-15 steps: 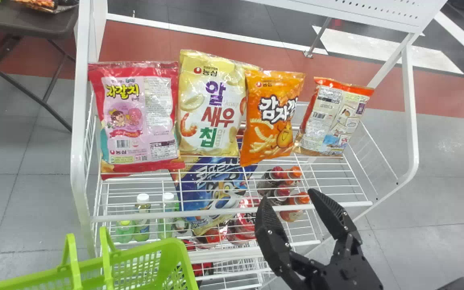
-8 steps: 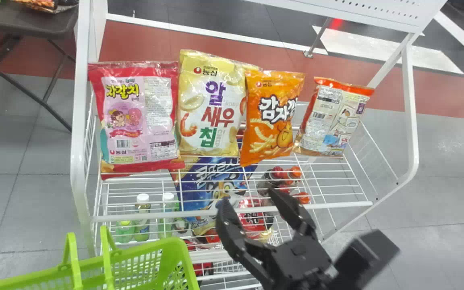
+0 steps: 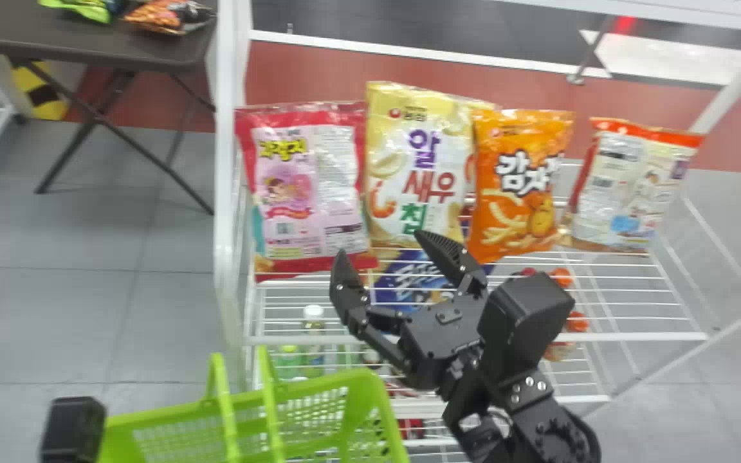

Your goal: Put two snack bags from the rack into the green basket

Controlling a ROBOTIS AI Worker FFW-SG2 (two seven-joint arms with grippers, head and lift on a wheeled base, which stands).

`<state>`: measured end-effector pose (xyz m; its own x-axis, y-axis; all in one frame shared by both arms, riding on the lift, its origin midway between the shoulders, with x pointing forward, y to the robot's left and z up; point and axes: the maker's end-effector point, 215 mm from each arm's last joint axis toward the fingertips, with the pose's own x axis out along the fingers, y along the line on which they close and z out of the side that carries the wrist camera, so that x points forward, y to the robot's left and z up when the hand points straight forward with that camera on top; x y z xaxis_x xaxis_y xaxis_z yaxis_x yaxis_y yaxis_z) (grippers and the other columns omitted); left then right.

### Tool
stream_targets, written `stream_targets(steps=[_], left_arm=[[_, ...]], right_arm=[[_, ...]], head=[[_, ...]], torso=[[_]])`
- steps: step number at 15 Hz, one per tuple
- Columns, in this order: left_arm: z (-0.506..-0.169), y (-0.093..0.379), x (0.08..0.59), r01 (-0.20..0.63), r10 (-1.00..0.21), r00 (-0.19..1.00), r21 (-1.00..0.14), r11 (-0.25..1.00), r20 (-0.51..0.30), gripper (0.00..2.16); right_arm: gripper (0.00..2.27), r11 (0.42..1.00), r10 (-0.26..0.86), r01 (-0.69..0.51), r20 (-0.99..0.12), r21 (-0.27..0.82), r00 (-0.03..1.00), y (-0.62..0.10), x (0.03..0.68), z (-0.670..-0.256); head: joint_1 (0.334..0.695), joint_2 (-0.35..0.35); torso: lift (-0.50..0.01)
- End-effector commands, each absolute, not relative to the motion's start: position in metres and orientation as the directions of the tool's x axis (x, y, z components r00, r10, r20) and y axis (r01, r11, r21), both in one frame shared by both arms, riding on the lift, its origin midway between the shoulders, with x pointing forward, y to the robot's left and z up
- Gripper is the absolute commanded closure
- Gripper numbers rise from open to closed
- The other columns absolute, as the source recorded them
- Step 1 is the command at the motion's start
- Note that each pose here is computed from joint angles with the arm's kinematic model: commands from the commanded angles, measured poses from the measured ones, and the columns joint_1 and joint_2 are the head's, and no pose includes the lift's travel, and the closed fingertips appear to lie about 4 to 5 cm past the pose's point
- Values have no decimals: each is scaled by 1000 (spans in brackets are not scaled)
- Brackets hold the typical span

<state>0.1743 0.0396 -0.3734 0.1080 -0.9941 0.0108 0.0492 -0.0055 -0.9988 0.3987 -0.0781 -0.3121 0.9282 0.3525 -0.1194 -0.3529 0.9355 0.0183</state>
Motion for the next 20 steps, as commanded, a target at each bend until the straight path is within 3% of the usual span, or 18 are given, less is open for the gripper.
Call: stream_targets(steps=[1,3,13,16,17,18,19,20], left_arm=[[-373,40,175,50,-994,108,-999,-5,11,1372],[-373,40,175,50,-994,108,-999,-5,11,1369],[-374,41,177,50,-994,111,-999,-3,8,1369],[-375,41,177,49,-994,112,-999,3,2,1369],[-375,41,177,50,-994,112,-999,3,2,1369],[-376,41,178,48,-994,113,-999,3,3,1369],[-376,41,179,51,-994,113,-999,6,0,1369],[-376,41,179,51,-994,113,-999,8,-2,1369]], right_arm=[[130,927,366,-374,-157,-20,917,-65,428,-327],[130,923,367,-382,-203,-38,908,-61,448,-344],[134,898,395,-435,-309,-71,865,-54,520,-397],[289,876,439,-478,-306,-65,845,-42,523,-394],[390,868,454,-494,-307,-61,836,-38,522,-393],[728,860,466,-506,-308,-63,830,-33,521,-392],[1301,859,464,-507,-314,-71,829,-33,520,-392],[1686,859,464,-507,-313,-69,829,-32,519,-391]], head=[[695,-95],[695,-56],[695,-30],[695,-19],[695,-10],[695,-4],[695,2],[695,8]], torso=[[-5],[-5],[-5],[-5],[-5],[-5],[-5],[-5]])
